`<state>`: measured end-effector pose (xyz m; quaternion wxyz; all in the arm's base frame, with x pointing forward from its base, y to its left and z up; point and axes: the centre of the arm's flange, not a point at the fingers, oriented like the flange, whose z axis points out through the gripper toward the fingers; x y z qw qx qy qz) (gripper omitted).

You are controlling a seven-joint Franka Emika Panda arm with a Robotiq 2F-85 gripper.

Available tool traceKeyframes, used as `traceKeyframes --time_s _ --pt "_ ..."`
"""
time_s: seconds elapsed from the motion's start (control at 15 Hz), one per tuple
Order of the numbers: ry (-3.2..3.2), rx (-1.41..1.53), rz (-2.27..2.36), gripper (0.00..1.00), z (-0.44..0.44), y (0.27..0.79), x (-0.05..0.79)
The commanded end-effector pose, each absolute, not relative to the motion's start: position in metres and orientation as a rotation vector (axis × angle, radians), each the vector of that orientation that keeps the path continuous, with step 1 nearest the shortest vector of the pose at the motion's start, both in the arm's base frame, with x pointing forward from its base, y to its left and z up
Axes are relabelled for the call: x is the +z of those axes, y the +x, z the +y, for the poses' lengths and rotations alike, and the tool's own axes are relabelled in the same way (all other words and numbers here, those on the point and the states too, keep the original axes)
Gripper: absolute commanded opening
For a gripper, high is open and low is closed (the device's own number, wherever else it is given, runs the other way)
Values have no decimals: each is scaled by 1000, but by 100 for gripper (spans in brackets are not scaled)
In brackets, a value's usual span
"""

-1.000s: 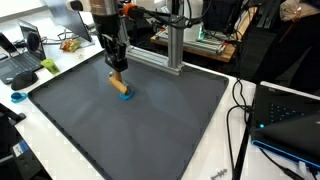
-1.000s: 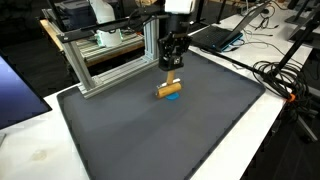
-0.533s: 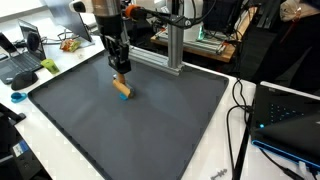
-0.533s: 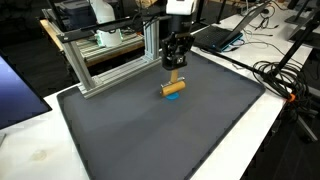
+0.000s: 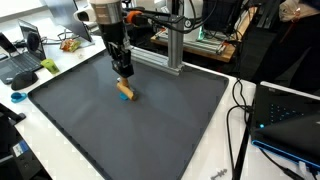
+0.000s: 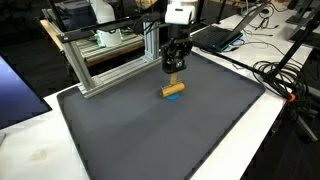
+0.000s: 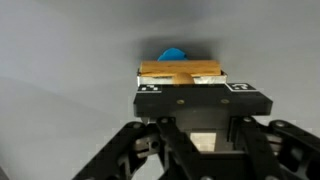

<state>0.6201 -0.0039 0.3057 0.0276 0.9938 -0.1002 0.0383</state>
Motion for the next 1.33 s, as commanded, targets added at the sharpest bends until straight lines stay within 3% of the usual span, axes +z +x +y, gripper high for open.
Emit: traceKeyframes --time_s 0.0,1.27 --pt "3069 120 -322 22 -5 622 297" --pt "3062 172 -293 22 -10 630 283"
